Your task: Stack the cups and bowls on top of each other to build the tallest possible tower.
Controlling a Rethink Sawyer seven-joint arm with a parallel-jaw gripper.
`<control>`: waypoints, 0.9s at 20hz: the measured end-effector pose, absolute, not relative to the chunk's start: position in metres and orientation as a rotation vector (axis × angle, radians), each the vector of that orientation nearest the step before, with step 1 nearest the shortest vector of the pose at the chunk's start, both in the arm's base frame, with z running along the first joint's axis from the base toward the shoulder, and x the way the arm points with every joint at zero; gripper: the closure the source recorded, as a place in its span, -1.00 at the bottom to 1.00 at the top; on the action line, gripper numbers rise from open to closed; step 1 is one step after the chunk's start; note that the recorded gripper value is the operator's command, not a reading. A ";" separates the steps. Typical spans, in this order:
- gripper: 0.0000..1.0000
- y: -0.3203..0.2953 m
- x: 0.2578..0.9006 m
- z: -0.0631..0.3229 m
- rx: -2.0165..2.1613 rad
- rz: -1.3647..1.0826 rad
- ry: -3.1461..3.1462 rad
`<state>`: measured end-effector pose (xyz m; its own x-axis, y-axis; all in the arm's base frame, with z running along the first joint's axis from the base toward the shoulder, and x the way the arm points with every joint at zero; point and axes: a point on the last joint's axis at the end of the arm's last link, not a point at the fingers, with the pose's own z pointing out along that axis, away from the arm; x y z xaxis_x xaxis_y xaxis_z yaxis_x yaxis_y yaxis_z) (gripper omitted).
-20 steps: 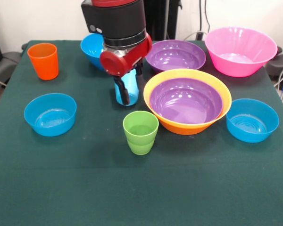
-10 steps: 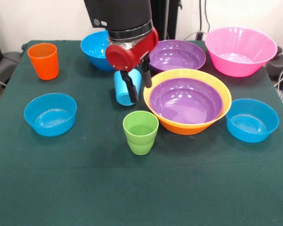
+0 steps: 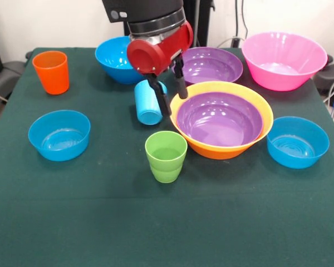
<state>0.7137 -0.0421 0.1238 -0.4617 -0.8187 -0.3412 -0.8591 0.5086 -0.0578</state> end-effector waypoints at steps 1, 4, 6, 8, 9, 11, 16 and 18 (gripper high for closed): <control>-1.00 -0.042 0.714 0.125 -1.403 0.174 2.424; -1.00 -0.036 0.718 0.130 -1.425 0.171 2.394; -1.00 -0.032 0.718 0.130 -1.476 0.154 2.361; -1.00 -0.029 0.717 0.128 -1.536 0.137 2.328; -1.00 -0.028 0.717 0.127 -1.565 0.132 2.314; -1.00 -0.025 0.714 0.126 -1.643 0.129 2.276; -1.00 -0.020 0.707 0.118 -1.905 0.150 2.128; -1.00 -0.020 0.704 0.113 -2.038 0.165 2.028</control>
<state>0.7044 -0.0196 0.1130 0.0188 -0.9649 -0.2618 -0.9946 0.0087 -0.1035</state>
